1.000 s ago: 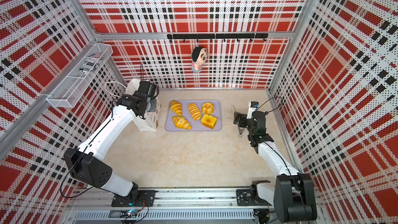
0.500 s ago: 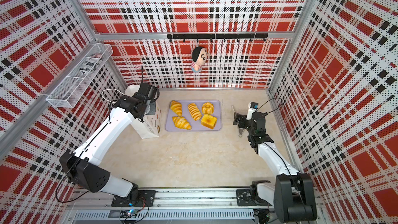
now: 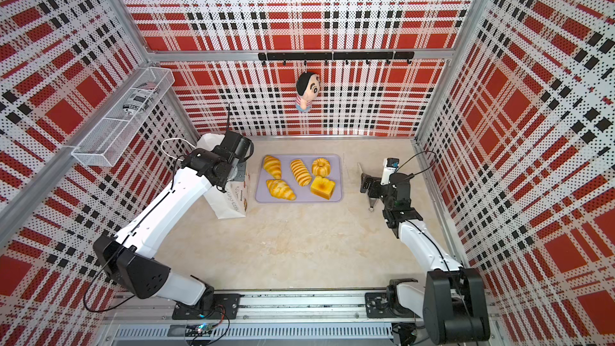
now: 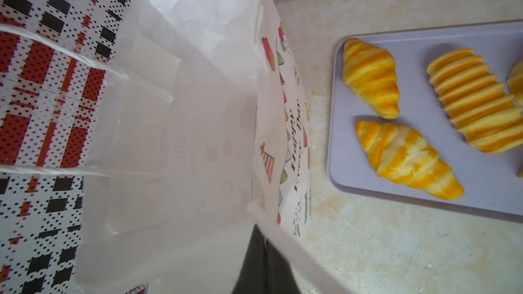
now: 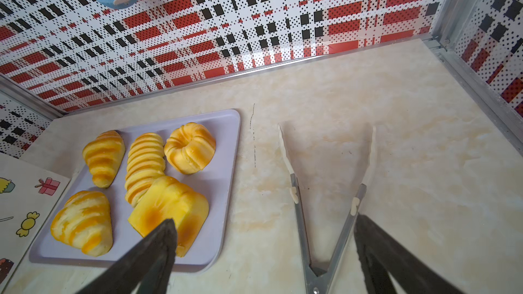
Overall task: Pack bread into a paper bag
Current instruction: Adjust the paper bag at the center of the board.
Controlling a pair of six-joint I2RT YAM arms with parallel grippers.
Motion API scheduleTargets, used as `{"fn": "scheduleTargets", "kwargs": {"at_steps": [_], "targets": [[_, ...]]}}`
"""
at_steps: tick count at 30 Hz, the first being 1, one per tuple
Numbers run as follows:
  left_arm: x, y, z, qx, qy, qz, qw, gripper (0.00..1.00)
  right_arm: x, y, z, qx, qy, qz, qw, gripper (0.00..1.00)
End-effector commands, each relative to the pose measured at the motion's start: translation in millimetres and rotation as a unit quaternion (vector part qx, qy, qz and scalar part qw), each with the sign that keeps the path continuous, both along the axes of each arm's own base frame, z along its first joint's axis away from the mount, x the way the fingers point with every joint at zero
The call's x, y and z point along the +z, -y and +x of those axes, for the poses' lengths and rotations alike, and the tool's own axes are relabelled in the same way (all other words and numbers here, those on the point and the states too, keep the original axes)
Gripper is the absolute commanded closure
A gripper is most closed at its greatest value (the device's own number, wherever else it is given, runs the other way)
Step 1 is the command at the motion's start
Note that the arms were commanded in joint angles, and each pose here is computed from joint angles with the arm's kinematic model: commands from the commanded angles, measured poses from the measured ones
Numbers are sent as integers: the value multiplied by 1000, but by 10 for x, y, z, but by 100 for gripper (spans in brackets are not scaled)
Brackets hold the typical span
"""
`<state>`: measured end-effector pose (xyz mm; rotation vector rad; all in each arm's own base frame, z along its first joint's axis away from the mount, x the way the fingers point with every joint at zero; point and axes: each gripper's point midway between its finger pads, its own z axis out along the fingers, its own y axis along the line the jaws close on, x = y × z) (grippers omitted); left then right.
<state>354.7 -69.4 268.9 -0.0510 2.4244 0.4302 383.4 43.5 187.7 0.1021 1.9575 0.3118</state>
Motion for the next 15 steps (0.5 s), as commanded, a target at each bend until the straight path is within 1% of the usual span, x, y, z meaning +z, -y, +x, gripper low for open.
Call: {"fn": "scheduleTargets", "kwargs": {"at_steps": [1,15], "targets": [[91,41,-113,3,13,-6,1000,95,84,-32,-13,5,18,5,1000,0],[27,353,-190,-24,8,-11,1000,95,101,-41,-13,8,19,6,1000,0]]}}
